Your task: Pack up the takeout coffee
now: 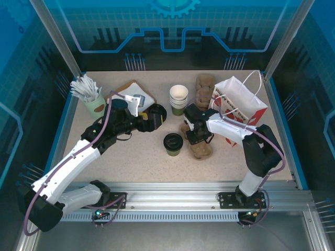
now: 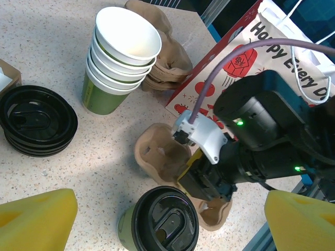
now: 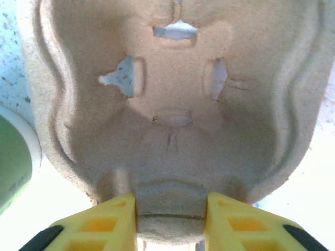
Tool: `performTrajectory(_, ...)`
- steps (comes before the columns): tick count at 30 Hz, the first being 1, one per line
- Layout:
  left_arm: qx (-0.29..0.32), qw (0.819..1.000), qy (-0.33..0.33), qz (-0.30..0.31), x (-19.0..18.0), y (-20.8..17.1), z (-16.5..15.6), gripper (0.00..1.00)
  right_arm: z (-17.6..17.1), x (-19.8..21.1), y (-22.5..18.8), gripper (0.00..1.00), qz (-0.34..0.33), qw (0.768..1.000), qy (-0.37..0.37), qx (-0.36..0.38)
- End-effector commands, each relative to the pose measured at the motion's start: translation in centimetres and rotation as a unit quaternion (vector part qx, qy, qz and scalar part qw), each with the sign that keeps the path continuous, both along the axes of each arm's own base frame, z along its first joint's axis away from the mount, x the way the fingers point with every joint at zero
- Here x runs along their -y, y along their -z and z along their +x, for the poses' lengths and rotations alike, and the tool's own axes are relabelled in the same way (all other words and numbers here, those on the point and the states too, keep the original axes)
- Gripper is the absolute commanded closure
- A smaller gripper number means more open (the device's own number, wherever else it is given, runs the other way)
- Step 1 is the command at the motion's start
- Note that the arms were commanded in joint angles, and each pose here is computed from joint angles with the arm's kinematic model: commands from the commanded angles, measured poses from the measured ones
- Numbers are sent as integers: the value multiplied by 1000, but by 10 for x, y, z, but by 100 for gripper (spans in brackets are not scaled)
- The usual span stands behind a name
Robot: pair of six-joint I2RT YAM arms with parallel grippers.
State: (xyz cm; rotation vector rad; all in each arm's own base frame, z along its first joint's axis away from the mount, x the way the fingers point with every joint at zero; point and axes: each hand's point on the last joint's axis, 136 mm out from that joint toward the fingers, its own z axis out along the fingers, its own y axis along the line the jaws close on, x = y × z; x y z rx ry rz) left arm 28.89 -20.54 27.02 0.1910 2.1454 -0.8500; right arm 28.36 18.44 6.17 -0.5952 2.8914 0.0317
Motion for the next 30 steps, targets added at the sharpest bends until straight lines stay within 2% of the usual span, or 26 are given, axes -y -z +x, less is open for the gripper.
performTrajectory(1, 8, 1000, 4, 1, -2, -1, 0, 6, -12, 6, -39, 71, 4, 1000, -8, 19)
performTrajectory(6, 11, 1000, 2, -5, 1, -7, 6, 7, -31, 12, -94, 77, 41, 997, -36, 52)
performTrajectory(10, 15, 1000, 2, -14, 5, -13, 11, 8, -41, -7, -141, 78, 113, 988, -74, 76)
performTrajectory(15, 24, 999, -24, -13, -2, -21, 16, 8, -50, -42, -186, 78, 194, 969, -127, 89)
performTrajectory(22, 55, 995, -88, -10, -23, -42, 24, 11, -48, -64, -255, 78, 272, 938, -160, 140)
performTrajectory(26, 70, 991, -109, -39, -25, -58, 29, 13, -30, -45, -292, 78, 272, 934, -130, 191)
performTrajectory(30, 62, 991, -93, -70, -11, -69, 36, 16, -10, -15, -318, 79, 254, 934, -90, 234)
